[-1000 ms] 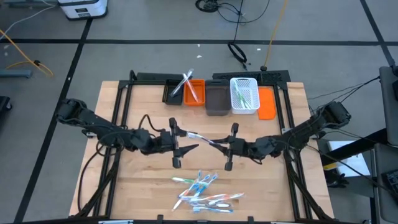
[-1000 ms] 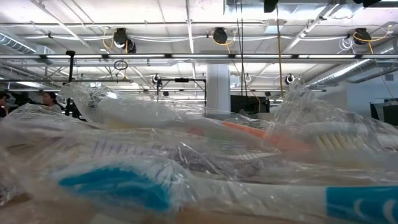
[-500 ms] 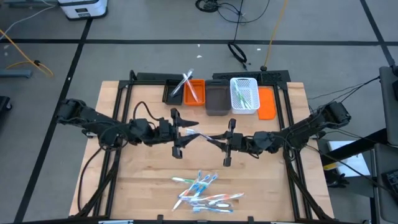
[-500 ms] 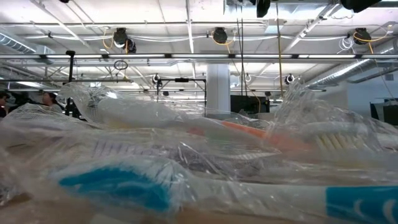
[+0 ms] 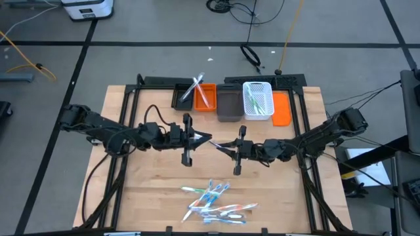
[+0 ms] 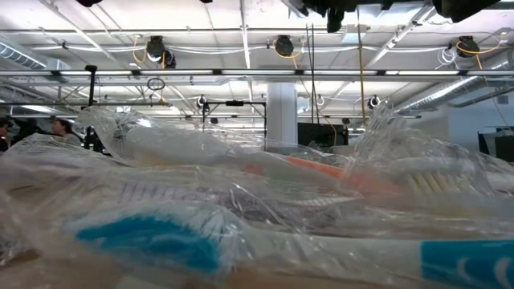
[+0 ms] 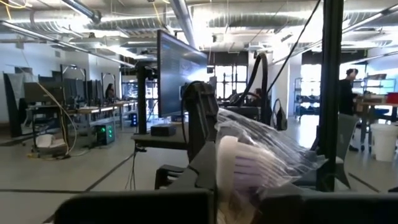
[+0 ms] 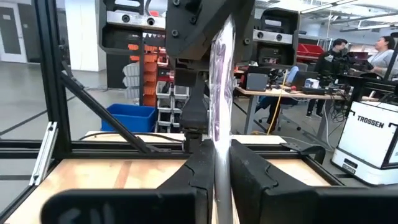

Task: Pick & Place Toothbrushes
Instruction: Put the purple toothbrush into the black basket

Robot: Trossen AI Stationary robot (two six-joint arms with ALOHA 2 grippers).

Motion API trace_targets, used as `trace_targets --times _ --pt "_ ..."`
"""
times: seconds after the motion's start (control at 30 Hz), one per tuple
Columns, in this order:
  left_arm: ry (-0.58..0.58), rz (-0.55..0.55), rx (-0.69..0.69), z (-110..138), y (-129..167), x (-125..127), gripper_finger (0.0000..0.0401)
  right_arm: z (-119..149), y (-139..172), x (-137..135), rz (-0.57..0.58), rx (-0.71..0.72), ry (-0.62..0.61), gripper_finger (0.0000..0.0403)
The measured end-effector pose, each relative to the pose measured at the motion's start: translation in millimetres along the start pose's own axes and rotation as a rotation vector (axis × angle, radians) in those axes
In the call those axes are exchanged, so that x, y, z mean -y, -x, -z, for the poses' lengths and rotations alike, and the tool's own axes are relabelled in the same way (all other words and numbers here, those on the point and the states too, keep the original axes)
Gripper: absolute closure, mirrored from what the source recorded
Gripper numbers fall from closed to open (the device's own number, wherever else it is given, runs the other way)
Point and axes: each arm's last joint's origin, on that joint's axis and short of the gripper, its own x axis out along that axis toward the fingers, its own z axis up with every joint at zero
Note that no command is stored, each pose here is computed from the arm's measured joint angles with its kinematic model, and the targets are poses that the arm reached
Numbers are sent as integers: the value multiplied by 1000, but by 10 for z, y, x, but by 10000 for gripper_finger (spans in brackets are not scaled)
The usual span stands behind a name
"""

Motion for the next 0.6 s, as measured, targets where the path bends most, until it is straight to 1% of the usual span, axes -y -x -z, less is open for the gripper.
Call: trace_targets --times 0.17,0.43,0.6 --pt "-7 10 -23 21 1 6 397 9 0 -5 -17 -7 2 376" --pt "-5 18 -93 69 17 24 399 22 1 -8 -24 -17 26 341" --pt "-22 9 -169 17 95 0 399 33 -5 10 -11 -31 66 323"
